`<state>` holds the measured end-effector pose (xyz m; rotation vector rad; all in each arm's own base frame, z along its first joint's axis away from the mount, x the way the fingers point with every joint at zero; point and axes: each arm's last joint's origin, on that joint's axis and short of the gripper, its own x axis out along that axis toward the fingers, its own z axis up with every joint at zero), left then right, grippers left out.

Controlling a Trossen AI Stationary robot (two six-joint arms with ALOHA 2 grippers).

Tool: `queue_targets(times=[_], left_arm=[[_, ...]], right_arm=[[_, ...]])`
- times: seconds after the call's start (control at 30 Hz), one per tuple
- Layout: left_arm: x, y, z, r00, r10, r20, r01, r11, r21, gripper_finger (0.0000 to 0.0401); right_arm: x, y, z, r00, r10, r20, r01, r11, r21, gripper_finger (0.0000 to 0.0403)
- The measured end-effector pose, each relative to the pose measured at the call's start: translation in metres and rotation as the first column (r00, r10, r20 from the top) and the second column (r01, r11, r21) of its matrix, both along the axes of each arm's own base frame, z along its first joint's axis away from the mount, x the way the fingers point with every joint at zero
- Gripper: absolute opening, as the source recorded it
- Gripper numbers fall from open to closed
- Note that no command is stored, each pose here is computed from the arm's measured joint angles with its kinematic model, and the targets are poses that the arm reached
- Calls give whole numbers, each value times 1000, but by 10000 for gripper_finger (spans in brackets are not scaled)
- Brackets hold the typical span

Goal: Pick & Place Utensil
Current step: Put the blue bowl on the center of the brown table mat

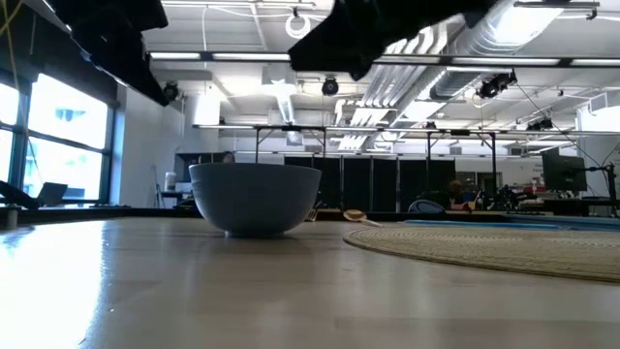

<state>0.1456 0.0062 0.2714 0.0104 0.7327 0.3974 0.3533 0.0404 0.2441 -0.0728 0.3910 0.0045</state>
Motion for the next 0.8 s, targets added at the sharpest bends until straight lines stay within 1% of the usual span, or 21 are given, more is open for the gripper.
queue_targets(times=[0.13, 0.27, 0.4, 0.53, 0.6, 0.7, 0.8], left_arm=[[2, 1, 2, 999, 17, 36, -17, 1000, 15, 127], [3, 1, 4, 998, 19, 52, -20, 1000, 16, 127], [7, -1, 3, 999, -11, 52, 11, 1000, -12, 127], [14, -1, -2, 1000, -18, 21, 19, 1000, -19, 127], [19, -1, -5, 1000, -11, 6, 11, 1000, -11, 127], [26, 0, -10, 999, 4, -38, -2, 999, 44, 127], [30, 2, -14, 996, 48, -71, -40, 993, 107, 127]], right_arm=[[28, 5, -5, 989, 45, -140, -44, 999, 5, 165], [56, 10, -21, 958, 98, -271, -94, 995, 27, 184], [74, 13, -32, 918, 97, -385, -94, 995, 27, 194], [86, 14, -37, 881, 89, -465, -90, 996, 18, 197], [88, 14, -43, 862, 86, -499, -90, 996, 17, 196], [90, 14, -52, 850, 86, -519, -90, 996, 17, 193], [91, 14, -57, 844, 85, -530, -90, 996, 16, 193]])
